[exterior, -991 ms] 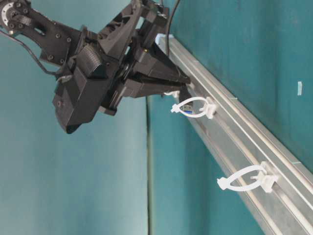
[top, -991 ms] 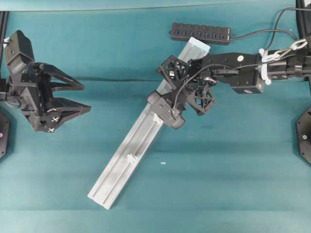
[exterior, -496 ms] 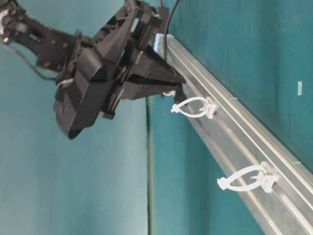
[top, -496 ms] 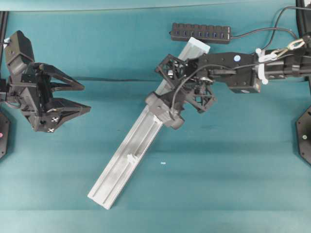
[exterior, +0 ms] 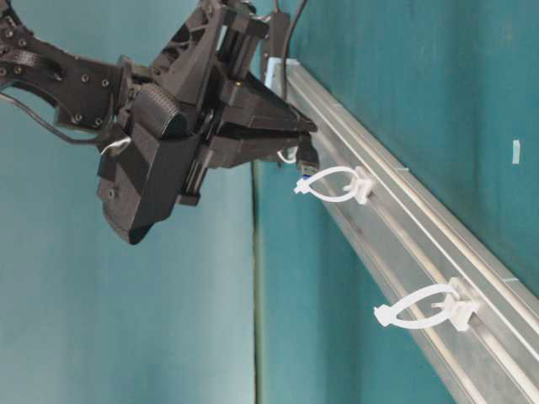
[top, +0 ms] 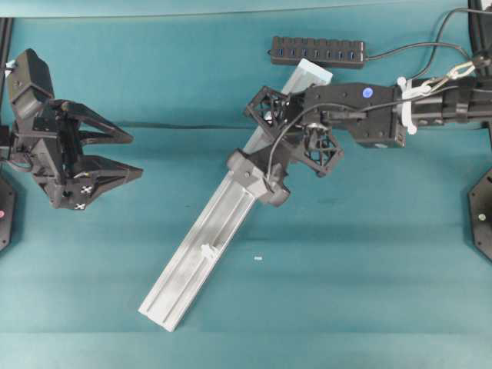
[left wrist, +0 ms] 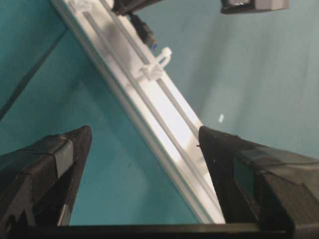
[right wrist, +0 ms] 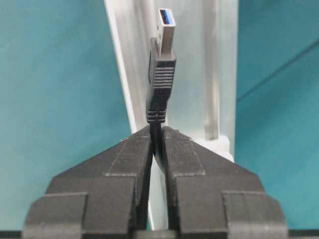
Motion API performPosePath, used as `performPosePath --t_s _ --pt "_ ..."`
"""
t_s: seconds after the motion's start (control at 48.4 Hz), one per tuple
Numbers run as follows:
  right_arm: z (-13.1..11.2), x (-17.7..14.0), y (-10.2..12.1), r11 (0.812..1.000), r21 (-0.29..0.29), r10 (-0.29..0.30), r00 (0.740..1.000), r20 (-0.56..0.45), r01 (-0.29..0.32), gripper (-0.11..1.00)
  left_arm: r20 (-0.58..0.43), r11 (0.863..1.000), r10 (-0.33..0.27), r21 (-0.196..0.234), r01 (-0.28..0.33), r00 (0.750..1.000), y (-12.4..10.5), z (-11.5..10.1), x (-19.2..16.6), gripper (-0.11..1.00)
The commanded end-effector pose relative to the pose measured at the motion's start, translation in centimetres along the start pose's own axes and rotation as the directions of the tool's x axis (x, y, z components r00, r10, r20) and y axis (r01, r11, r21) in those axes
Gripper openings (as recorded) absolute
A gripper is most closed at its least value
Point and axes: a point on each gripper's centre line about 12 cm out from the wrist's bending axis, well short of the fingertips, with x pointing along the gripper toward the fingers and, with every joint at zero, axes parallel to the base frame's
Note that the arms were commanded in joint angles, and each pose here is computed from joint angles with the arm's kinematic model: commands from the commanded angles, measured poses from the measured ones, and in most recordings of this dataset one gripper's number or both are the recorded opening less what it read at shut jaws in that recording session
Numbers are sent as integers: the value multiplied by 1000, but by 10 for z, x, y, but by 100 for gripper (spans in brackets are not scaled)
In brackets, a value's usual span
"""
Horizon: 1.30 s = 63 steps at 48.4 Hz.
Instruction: Pass the USB cable through three rings with both arms.
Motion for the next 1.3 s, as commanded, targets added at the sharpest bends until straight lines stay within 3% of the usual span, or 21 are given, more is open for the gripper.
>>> performPosePath --t_s 0.0,0.165,0.64,0.867,1.115,1.28 --pt "7 3 4 1000 -23 13 1000 -2 -14 10 13 1000 -7 2 7 1000 -2 4 -1 94" --pt "12 13 8 999 -34 28 1000 -5 -28 10 11 1000 -6 4 6 1000 -2 3 0 94" --pt "35 9 9 999 -41 -7 999 37 8 10 13 1000 -7 2 7 1000 -1 2 -2 93" --pt "49 -4 6 1000 -4 -28 997 77 28 10 12 1000 -7 4 7 1000 -1 2 -2 93" --pt "54 -8 10 995 97 15 987 163 -31 10 9 1000 -7 1 7 1000 -1 0 -2 94" --pt "49 -15 3 988 154 -11 981 194 -19 10 12 999 -11 -40 12 1000 -2 1 -3 93"
